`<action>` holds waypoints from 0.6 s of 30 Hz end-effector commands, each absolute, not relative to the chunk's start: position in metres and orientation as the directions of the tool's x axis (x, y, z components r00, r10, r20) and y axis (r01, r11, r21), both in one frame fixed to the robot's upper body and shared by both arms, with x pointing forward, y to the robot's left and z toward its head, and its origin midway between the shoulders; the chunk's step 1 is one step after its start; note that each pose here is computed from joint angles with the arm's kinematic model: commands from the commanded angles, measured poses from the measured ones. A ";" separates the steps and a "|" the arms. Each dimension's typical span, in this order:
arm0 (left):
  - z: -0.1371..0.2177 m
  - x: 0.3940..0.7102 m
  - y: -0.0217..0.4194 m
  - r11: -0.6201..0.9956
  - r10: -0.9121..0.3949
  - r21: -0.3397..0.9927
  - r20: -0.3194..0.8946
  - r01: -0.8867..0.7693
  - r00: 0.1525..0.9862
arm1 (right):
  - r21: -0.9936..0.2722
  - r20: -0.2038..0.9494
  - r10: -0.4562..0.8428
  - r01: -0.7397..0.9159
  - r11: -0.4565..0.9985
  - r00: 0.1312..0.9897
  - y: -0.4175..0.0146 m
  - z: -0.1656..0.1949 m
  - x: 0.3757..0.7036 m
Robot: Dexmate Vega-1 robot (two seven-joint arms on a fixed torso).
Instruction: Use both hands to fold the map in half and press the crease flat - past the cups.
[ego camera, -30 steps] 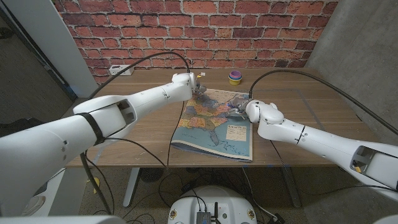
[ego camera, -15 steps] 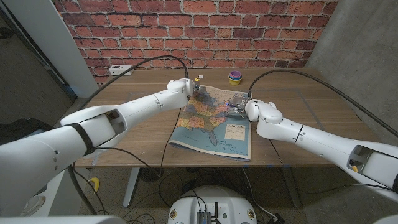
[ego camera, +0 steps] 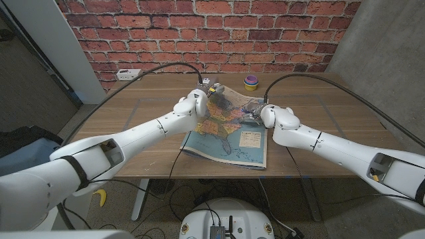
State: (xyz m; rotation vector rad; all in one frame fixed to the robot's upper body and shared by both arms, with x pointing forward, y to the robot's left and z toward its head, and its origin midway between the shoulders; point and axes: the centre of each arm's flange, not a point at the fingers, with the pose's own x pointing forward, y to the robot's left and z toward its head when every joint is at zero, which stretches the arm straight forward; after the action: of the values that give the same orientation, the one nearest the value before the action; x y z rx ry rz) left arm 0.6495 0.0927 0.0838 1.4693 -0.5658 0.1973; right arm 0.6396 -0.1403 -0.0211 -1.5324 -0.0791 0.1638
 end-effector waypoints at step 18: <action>0.082 0.664 0.081 -0.107 -0.061 0.925 0.361 -0.366 0.931 | -0.997 -0.059 0.156 -0.066 0.035 0.986 -0.141 -0.019 0.647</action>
State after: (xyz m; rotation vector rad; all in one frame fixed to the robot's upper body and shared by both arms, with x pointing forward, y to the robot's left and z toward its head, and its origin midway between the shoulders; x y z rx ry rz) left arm 0.6460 0.0823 0.0856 1.5873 -0.4949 0.2734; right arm 0.6446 -0.1394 -0.0189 -1.5322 -0.0761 0.1704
